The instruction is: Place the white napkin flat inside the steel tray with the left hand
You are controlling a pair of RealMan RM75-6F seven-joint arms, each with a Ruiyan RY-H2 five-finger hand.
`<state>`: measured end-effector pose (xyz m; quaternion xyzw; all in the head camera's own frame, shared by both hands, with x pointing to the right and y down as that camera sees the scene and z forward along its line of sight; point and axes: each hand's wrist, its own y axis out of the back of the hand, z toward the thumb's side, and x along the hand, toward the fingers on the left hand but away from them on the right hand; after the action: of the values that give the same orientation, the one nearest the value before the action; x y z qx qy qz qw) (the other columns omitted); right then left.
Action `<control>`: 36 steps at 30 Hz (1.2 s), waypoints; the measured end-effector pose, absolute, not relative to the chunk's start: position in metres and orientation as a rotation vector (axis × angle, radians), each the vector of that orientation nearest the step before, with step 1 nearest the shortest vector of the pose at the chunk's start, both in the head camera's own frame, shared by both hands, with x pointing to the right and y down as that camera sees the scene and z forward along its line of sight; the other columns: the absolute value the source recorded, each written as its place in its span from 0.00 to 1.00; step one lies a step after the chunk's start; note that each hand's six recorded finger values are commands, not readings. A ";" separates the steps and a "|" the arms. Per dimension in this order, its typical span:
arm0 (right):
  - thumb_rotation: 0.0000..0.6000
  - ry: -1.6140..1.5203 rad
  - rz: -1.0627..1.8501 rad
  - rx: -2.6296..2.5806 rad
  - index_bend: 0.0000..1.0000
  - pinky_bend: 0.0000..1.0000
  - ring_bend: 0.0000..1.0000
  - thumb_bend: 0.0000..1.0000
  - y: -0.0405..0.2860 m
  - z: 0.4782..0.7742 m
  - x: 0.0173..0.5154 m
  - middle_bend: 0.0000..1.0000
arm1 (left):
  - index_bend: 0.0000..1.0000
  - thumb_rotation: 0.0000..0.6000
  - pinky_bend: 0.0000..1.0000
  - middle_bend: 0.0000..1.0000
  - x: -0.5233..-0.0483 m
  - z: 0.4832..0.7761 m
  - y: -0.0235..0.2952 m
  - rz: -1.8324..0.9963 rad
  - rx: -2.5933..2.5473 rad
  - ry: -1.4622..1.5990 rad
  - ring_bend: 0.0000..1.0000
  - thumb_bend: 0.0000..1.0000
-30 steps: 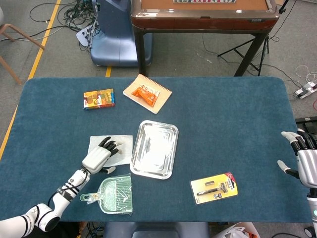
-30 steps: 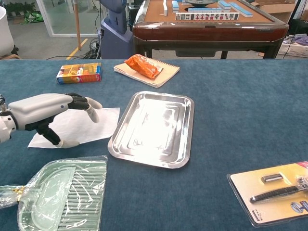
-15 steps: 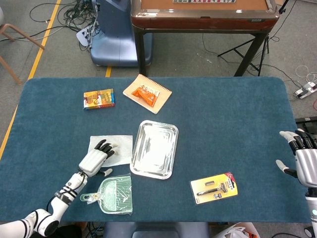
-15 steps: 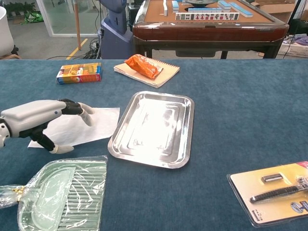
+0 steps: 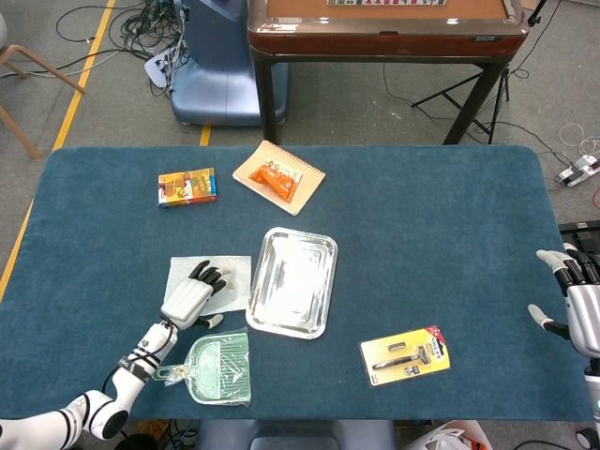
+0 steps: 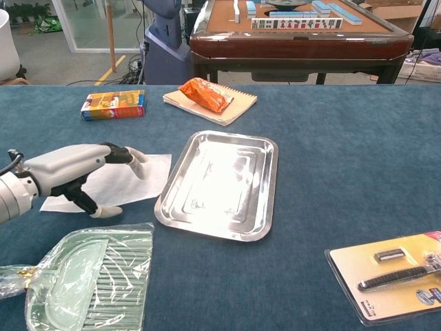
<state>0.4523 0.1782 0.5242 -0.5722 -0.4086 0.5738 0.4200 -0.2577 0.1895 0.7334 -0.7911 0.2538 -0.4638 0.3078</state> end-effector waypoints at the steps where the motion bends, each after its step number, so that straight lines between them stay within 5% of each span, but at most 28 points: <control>1: 1.00 -1.025 1.438 -1.433 0.23 0.18 0.14 0.15 0.178 0.524 0.453 0.24 | 0.30 1.00 0.00 0.14 -0.257 0.734 0.190 -1.227 -2.094 0.670 0.12 0.22; 23: 1.00 -1.039 1.438 -1.424 0.23 0.18 0.14 0.15 0.182 0.520 0.456 0.24 | 0.56 1.00 0.00 0.22 -0.258 0.740 0.181 -1.223 -2.067 0.777 0.16 0.22; 36: 1.00 -1.041 1.434 -1.425 0.23 0.18 0.14 0.15 0.181 0.520 0.454 0.24 | 0.60 1.00 0.01 0.27 -0.269 0.736 0.175 -1.215 -2.052 0.791 0.18 0.37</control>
<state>0.4543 0.1815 0.5200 -0.5685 -0.4153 0.5721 0.4207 -0.2686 0.1749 0.7359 -0.7765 0.2994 -0.4599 0.3095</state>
